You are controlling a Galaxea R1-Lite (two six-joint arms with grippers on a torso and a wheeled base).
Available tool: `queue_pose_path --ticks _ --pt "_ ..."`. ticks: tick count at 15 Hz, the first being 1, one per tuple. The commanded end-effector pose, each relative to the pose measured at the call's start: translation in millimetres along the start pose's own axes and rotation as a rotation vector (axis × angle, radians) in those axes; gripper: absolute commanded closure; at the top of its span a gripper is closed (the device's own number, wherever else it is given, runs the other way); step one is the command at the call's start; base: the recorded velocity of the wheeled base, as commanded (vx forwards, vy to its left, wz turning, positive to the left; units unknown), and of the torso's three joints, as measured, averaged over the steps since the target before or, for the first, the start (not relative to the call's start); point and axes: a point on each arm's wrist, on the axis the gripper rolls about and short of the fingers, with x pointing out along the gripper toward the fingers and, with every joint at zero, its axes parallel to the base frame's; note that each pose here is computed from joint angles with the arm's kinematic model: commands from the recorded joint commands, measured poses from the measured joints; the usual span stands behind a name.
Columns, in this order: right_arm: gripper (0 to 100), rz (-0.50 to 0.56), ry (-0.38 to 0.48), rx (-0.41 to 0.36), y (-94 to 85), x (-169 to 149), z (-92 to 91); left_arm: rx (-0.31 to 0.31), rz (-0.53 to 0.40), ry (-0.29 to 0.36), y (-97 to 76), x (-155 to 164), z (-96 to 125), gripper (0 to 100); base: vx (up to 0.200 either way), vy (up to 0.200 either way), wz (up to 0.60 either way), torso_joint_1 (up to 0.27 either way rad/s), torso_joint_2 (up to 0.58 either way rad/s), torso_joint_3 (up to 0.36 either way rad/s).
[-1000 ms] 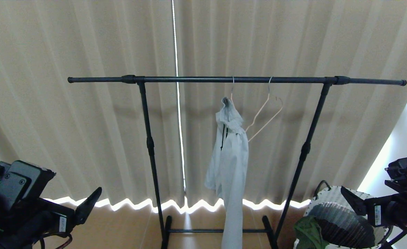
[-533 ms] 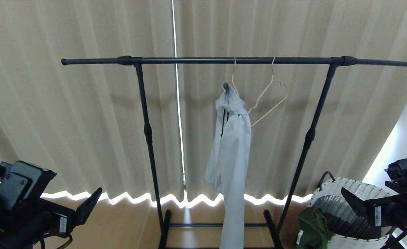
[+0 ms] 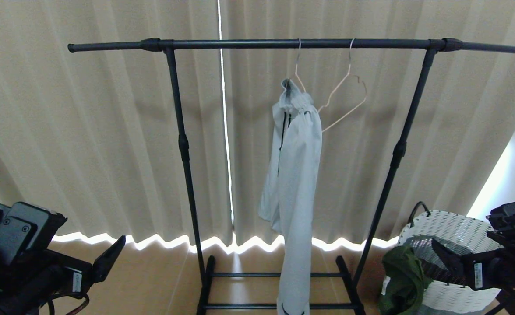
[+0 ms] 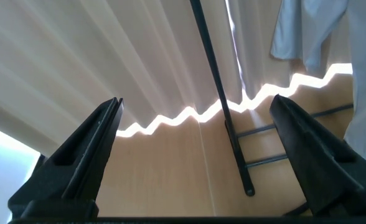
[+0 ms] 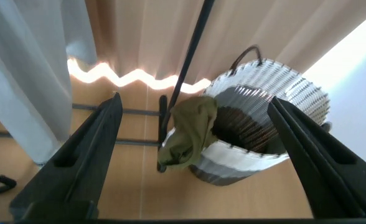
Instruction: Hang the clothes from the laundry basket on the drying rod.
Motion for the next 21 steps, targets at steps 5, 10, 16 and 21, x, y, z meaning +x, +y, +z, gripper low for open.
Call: queue_pose_path --ticks 5,10,16,21 --pt "0 0.002 0.01 -0.014 0.3 -0.1 -2.5 -0.004 0.003 -0.016 0.9 -2.7 1.2 0 0.0 0.0 0.0 -0.195 0.47 0.263" --pt "0 0.004 0.004 -0.009 0.3 0.0 -1.6 -0.005 0.004 -0.017 1.0 -2.9 1.3 0 0.0 0.0 0.0 -0.121 0.31 0.163" --pt "0 0.006 0.02 -0.016 1.0 1.7 -3.7 0.011 0.006 -0.023 1.5 -5.0 1.1 0 0.0 0.0 0.0 -0.005 0.01 0.008" --pt "0 0.007 0.024 -0.019 1.2 1.0 -5.3 0.013 0.003 -0.025 1.3 -6.0 1.0 0 0.0 -0.16 0.0 -0.004 0.0 0.006"
